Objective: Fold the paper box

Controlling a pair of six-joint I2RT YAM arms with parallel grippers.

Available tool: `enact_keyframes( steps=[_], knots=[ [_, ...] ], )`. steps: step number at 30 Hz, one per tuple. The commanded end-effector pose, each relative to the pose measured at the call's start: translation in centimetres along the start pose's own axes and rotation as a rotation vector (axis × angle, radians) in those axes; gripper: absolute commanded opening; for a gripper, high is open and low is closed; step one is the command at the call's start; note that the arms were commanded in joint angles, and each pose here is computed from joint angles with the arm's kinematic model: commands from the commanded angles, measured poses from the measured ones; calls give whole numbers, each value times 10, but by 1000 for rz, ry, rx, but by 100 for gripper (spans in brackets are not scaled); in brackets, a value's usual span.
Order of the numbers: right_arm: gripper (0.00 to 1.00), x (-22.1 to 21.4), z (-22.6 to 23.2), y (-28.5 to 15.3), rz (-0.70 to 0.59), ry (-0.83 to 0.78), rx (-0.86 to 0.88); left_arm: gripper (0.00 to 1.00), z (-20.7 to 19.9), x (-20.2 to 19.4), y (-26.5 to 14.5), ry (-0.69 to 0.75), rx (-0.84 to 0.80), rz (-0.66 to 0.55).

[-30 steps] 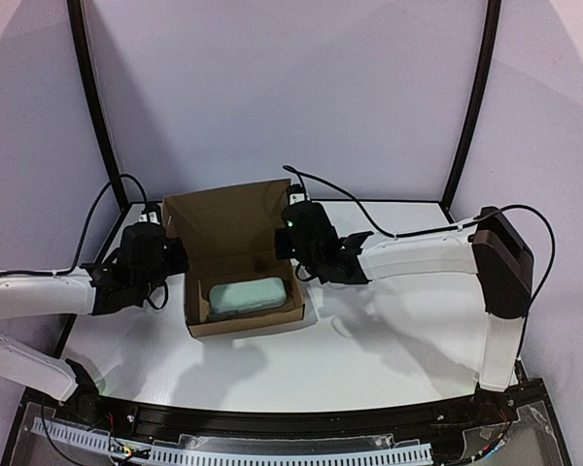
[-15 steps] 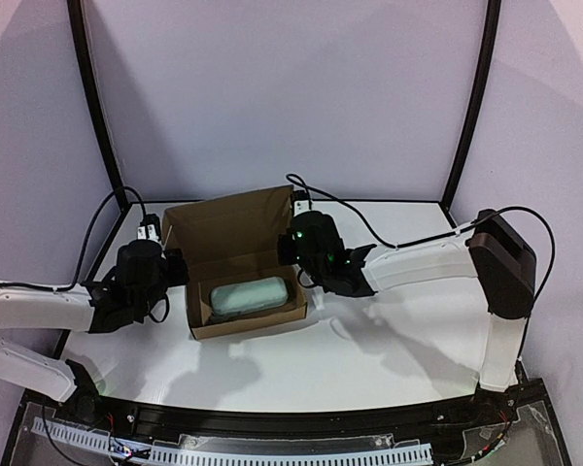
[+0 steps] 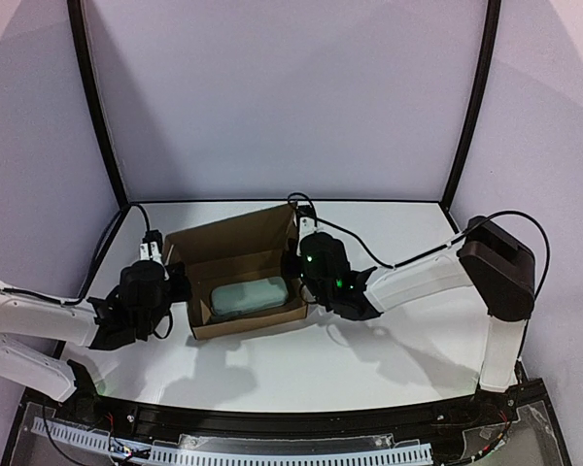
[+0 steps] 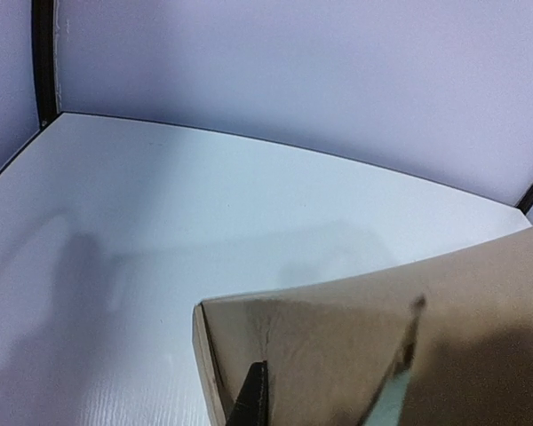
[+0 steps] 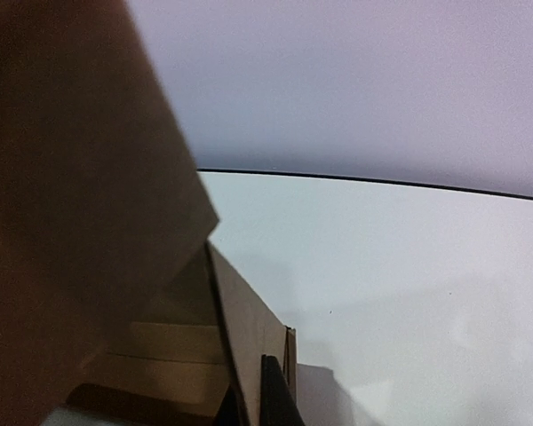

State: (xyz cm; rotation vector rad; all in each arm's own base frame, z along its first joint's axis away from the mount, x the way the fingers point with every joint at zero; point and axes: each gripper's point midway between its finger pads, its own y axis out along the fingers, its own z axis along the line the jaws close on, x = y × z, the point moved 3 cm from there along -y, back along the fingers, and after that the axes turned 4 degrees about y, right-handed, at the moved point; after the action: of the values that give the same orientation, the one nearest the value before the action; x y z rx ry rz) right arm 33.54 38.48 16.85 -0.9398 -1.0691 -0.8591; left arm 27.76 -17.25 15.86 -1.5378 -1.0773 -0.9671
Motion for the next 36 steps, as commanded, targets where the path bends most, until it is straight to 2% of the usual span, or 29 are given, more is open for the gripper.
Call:
enact_keyframes(
  steps=[1,11,19,22,25,26,31,34,36],
  knots=[
    [0,-113,4,-23,289,-175,106,4,-16,-77,-11,103,-147,254],
    [0,-127,-11,-31,259,-165,105,6,-17,-93,-16,105,-133,245],
    [0,-118,-13,-33,264,-187,81,32,-10,-74,-35,93,-120,255],
    [0,-117,-14,-34,273,-189,64,48,-2,-66,-45,90,-115,253],
    [0,-116,-15,-34,280,-189,53,59,2,-47,-57,51,-139,217],
    [0,-116,-15,-34,285,-186,54,65,9,-47,-63,60,-132,232],
    [0,-117,-17,-36,299,-187,43,77,22,-30,-83,26,-147,217],
    [0,-114,-17,-37,298,-179,46,93,29,-10,-98,-36,-169,173],
    [0,-113,-17,-38,303,-180,46,98,37,3,-109,-78,-180,141]
  ],
)
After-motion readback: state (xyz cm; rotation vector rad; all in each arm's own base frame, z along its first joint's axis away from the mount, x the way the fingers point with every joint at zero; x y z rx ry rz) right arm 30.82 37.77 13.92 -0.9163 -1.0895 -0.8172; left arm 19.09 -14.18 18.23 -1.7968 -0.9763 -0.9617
